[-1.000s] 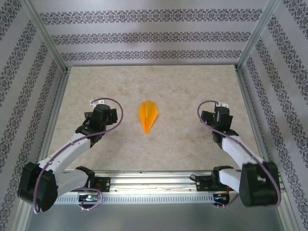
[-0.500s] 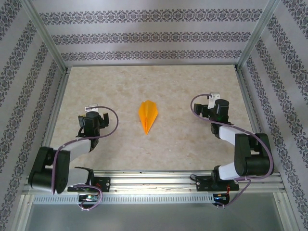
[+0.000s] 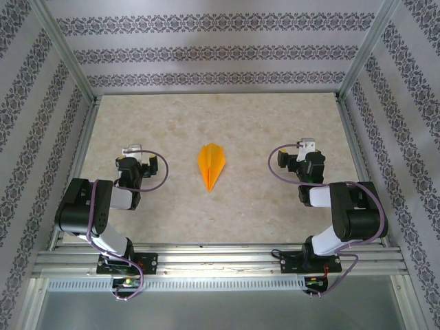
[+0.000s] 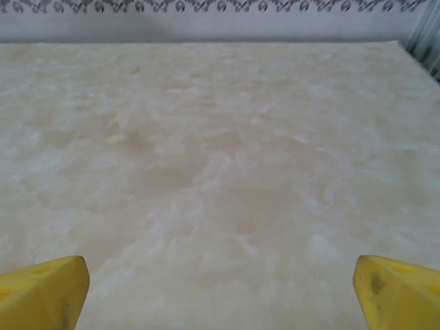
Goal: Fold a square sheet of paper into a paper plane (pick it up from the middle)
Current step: Reset both arms
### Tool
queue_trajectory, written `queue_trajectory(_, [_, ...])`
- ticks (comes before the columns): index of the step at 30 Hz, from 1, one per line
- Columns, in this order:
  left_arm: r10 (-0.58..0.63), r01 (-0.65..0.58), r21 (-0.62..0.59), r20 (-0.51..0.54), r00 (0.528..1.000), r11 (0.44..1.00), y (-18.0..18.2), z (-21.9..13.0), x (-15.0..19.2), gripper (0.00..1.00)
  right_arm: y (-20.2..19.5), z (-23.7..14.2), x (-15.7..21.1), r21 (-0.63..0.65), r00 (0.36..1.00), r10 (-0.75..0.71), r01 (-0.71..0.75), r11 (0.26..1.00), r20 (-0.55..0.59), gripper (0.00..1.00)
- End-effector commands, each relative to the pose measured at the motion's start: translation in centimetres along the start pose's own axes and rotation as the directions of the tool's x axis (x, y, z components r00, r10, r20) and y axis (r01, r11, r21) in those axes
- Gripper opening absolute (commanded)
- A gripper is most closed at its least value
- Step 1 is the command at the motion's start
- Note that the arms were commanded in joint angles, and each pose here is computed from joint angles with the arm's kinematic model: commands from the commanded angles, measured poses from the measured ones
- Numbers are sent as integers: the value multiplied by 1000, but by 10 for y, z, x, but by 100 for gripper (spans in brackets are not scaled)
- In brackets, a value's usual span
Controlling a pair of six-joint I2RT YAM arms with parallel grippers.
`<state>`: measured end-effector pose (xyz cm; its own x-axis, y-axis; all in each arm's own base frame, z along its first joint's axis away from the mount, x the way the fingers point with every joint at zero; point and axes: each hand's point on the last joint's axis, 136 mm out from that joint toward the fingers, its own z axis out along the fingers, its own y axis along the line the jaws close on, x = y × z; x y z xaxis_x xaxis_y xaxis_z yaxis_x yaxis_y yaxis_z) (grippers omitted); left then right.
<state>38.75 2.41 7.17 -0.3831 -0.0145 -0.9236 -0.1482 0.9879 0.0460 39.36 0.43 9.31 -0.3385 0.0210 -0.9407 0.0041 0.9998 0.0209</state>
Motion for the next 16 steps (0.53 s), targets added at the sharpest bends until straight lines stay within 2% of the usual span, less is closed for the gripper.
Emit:
queue_trajectory(1, [-25,24,28,65,998,999,-2,1,-19,99,-9,-3,-16,86,997,-6,0,996,72,98])
queue_trajectory(16, [-7,4,58,55,998,998,-8,4,-20,99,-7,-3,-16,84,997,-11,5,996,74,98])
